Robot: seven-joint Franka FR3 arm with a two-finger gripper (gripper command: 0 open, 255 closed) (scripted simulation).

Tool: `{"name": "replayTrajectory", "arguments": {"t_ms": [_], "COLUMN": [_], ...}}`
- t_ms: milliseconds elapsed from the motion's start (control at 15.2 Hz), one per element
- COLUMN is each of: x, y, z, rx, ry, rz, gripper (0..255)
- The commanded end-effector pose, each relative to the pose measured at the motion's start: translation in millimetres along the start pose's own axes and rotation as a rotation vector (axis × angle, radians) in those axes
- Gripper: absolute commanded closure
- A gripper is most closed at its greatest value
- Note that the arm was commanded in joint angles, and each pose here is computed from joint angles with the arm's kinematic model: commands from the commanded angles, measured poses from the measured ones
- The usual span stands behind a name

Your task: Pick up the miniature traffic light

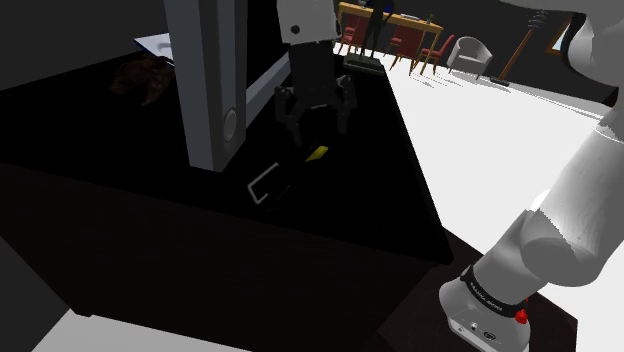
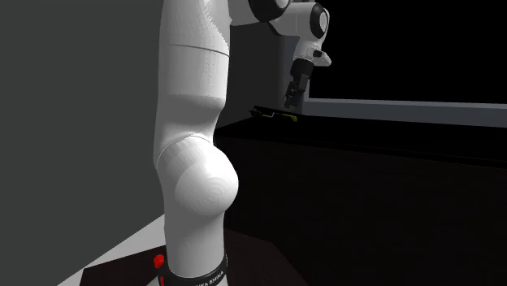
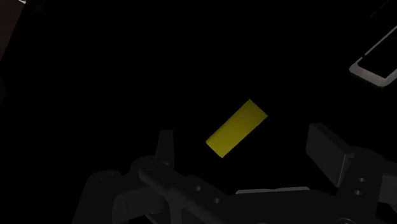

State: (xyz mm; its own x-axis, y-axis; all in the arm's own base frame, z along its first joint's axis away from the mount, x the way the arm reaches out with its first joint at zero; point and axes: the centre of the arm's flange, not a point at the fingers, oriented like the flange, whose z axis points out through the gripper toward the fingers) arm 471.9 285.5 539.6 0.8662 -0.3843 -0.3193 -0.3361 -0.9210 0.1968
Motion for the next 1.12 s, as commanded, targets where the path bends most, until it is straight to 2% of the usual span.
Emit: {"name": "replayTrajectory", "arguments": {"t_ms": [0,264,396,462,1056], "x": [3,11,11,11,11], "y": [-4,-9,-9,-9,-9], "z": [9,31,31,31,31], "rx": [-0.001,-0.001,-0.001,-0.001,-0.001], "ry": [-0.001,-0.001,-0.001,-0.002,-0.001], "rz": [0.005,0.005,0.005,0.005,0.005], "gripper": [0,0,0,255,255]}}
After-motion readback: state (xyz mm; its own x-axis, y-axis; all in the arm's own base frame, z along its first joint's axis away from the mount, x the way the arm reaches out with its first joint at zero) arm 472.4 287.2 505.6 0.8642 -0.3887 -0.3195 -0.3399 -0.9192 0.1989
